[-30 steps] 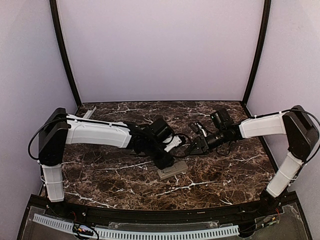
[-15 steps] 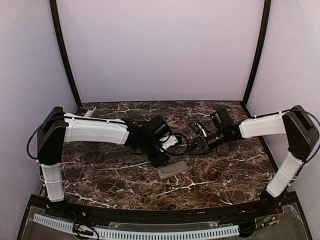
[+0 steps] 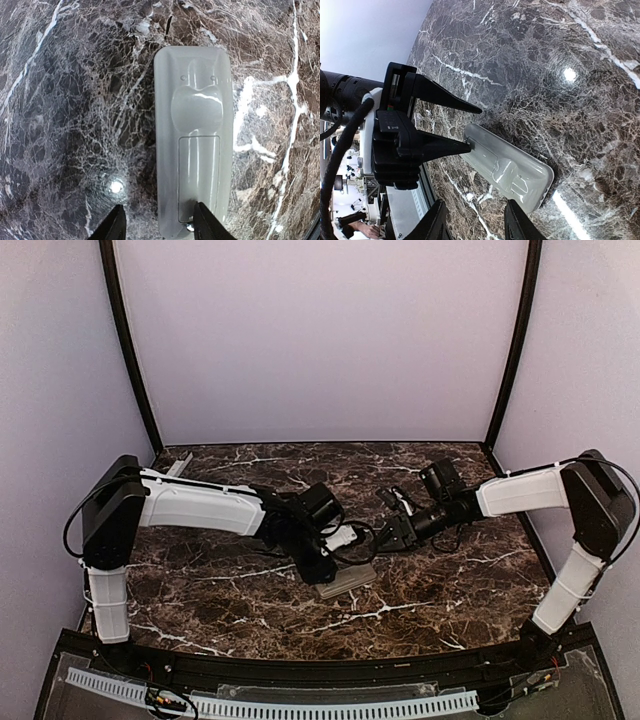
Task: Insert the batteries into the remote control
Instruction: Press the battery cover on the remote control without the battery cover.
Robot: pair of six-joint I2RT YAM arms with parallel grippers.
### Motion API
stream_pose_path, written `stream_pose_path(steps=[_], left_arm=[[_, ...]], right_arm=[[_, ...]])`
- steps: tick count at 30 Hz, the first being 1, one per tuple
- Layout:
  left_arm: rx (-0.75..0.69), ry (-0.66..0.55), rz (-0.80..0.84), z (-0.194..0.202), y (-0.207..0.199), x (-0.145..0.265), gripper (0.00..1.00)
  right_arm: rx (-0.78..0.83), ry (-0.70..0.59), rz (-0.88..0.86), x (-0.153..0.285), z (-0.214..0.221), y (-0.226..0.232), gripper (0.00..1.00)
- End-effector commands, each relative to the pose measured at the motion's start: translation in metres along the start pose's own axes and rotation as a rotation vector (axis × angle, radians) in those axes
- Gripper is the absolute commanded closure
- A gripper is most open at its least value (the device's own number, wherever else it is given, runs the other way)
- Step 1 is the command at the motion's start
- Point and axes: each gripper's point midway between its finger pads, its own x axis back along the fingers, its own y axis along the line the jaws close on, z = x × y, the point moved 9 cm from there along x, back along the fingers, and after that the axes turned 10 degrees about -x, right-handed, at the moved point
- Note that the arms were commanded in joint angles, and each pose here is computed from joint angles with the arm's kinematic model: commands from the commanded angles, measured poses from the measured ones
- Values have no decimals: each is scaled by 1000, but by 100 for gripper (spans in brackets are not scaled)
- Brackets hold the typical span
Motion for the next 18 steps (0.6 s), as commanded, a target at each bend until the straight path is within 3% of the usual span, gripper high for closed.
stream_pose_path(steps=[1, 6, 15, 18], left_arm=[[-70, 192, 48, 31, -18, -29, 53], [-104, 285, 54, 40, -24, -45, 51], [-96, 327, 105, 49, -28, -58, 47], [-65, 279, 82, 35, -21, -46, 45]], right_arm=[[7, 2, 4, -1, -2, -3, 61], [6, 4, 8, -2, -1, -5, 61], [-5, -20, 10, 6, -4, -9, 59], [2, -25, 6, 8, -6, -7, 59]])
